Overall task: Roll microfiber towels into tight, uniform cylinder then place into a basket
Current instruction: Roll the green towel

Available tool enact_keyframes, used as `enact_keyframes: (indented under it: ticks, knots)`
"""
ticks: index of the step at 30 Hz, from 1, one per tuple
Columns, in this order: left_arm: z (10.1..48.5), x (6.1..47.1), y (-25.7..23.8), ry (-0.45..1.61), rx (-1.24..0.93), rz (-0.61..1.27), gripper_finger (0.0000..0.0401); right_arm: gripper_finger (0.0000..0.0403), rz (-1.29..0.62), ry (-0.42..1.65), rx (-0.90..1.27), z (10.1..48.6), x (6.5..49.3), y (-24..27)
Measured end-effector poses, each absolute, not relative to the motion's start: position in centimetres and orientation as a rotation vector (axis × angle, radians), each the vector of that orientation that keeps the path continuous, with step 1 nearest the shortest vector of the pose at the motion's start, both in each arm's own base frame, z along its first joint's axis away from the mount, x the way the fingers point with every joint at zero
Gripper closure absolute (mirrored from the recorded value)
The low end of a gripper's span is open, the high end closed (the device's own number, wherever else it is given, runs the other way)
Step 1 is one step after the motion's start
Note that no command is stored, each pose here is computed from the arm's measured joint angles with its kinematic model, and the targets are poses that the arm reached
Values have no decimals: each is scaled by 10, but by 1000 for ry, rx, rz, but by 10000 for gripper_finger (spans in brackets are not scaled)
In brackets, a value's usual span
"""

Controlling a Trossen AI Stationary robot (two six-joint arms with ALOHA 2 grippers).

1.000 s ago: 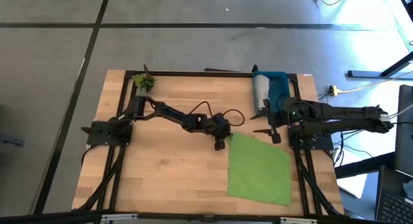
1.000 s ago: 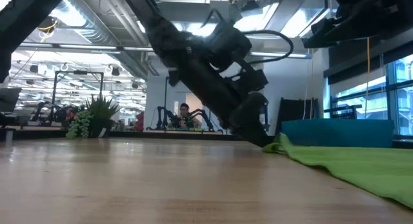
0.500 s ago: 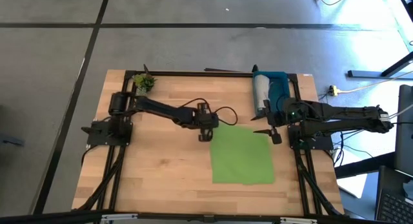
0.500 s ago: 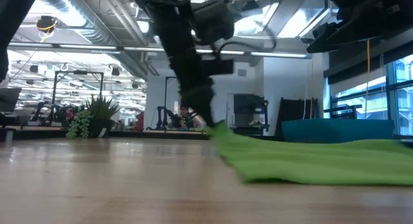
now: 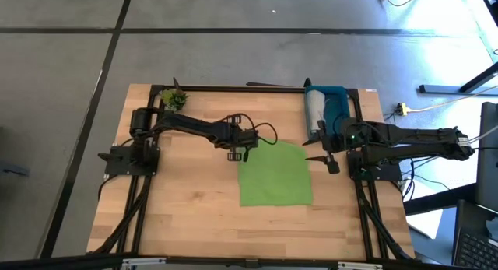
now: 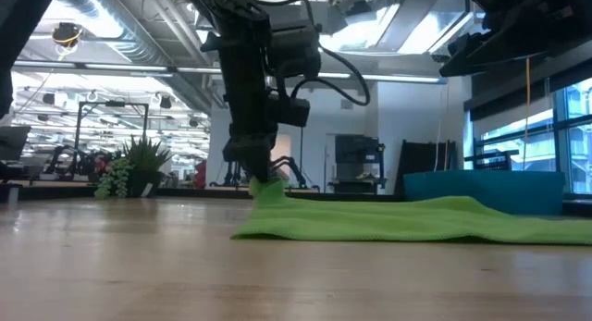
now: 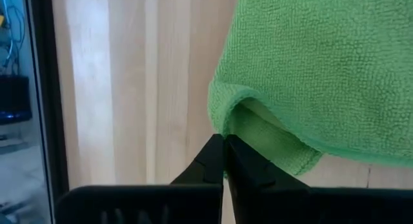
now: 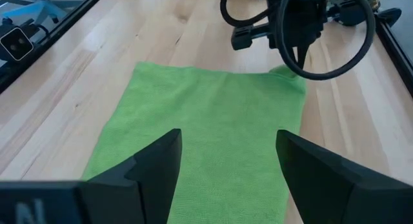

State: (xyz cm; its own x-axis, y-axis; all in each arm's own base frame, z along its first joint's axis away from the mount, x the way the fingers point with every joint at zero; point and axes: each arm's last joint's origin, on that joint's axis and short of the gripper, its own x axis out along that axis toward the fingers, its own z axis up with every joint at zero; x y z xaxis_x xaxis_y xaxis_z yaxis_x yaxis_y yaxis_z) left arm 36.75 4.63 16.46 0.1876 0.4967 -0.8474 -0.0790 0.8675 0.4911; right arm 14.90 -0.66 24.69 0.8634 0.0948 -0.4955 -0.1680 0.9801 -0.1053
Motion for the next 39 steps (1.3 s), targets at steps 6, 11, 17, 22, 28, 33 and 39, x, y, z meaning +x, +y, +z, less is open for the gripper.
enact_keyframes:
  ticks: [6,11,17,22,28,33,39]
  knots:
    - [165,368,46,1330,382,413,383,150,138,511,-147,247,149,-7]
    - [165,368,46,1329,382,412,345,150,138,511,-147,247,149,-7]
    - [165,368,47,1329,393,418,311,150,138,511,-147,247,149,-7]
    - [190,364,36,1241,349,432,314,150,138,511,-147,247,149,-7]
    - [210,360,-18,1148,291,249,316,150,139,514,-147,247,149,-7]
    - [201,353,-74,1144,320,60,316,150,139,514,-148,247,149,-7]
    - [199,345,-120,1086,298,-16,316,150,141,519,-152,246,149,-7]
